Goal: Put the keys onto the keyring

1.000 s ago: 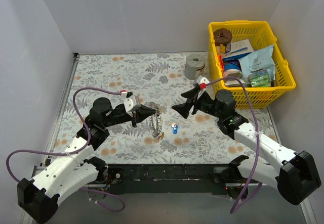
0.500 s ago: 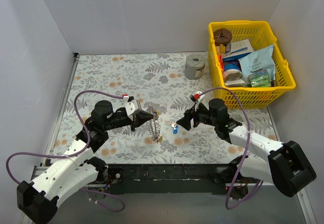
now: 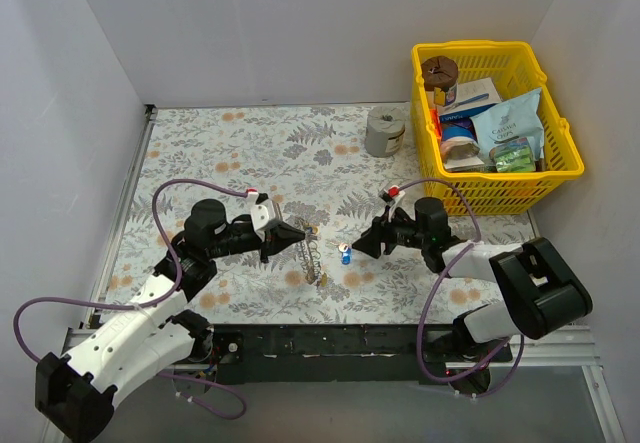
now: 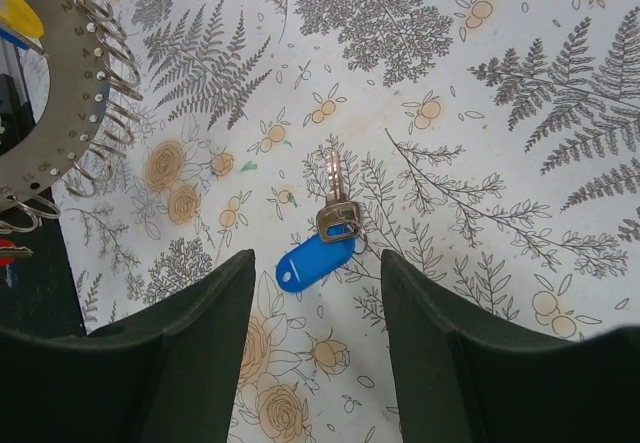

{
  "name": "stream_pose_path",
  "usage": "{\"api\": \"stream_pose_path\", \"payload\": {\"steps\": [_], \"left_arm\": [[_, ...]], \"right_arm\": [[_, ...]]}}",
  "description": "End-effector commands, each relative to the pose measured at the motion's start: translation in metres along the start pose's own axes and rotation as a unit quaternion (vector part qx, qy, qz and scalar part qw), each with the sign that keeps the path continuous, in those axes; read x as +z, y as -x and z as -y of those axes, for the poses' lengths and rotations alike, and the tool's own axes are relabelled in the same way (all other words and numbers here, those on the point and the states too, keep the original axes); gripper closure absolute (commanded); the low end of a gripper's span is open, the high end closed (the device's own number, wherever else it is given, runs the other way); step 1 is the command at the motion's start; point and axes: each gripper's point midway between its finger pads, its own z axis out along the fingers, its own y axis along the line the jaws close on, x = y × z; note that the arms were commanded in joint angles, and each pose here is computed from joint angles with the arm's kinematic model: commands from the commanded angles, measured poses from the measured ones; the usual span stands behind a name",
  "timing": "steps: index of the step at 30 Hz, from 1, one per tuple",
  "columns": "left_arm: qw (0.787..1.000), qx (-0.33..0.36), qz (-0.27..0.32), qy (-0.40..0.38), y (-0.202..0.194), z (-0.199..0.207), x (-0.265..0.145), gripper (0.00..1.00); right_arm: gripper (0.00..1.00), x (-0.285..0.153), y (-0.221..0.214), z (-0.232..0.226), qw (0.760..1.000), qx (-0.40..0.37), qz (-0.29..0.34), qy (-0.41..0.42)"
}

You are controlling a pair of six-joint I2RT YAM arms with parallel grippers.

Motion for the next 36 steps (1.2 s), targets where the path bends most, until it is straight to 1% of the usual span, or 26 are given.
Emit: {"api": "stream_pose_path", "payload": {"steps": [1,4,8,16,28,31,36], "left_arm": [[1.000,0.015,0.022,-0.013,0.015,0.002,0.001,1.00],[1.000,0.012,0.021,-0.013,0.013,0.002,0.003,1.00],[1.000,0.013,0.021,-0.013,0.014,0.001,0.003,1.00],[1.000,0.009,0.020,-0.012,0.013,0.000,0.005,1.00],[1.000,0.005,0.018,-0.009,0.012,-0.002,0.006,1.00],[1.000,0.005,0.018,-0.009,0.012,-0.002,0.006,1.00],[1.000,0.003,0.018,-0.008,0.012,-0.002,0.006,1.00]], "right_arm": [[0.41,0.009,0.021,-0.010,0.998,-0.019,0.024,0.046],[0.44,0.013,0.017,-0.005,0.999,-0.010,0.010,0.045],[0.46,0.017,0.013,0.002,0.999,-0.002,0.005,0.031],[0.56,0.025,0.008,0.014,1.000,0.016,-0.018,0.016],[0.57,0.035,-0.005,0.026,0.998,0.032,-0.054,-0.003],[0.58,0.039,-0.012,0.026,0.997,0.035,-0.069,-0.003],[0.60,0.041,-0.014,0.026,0.997,0.033,-0.075,-0.004]]}}
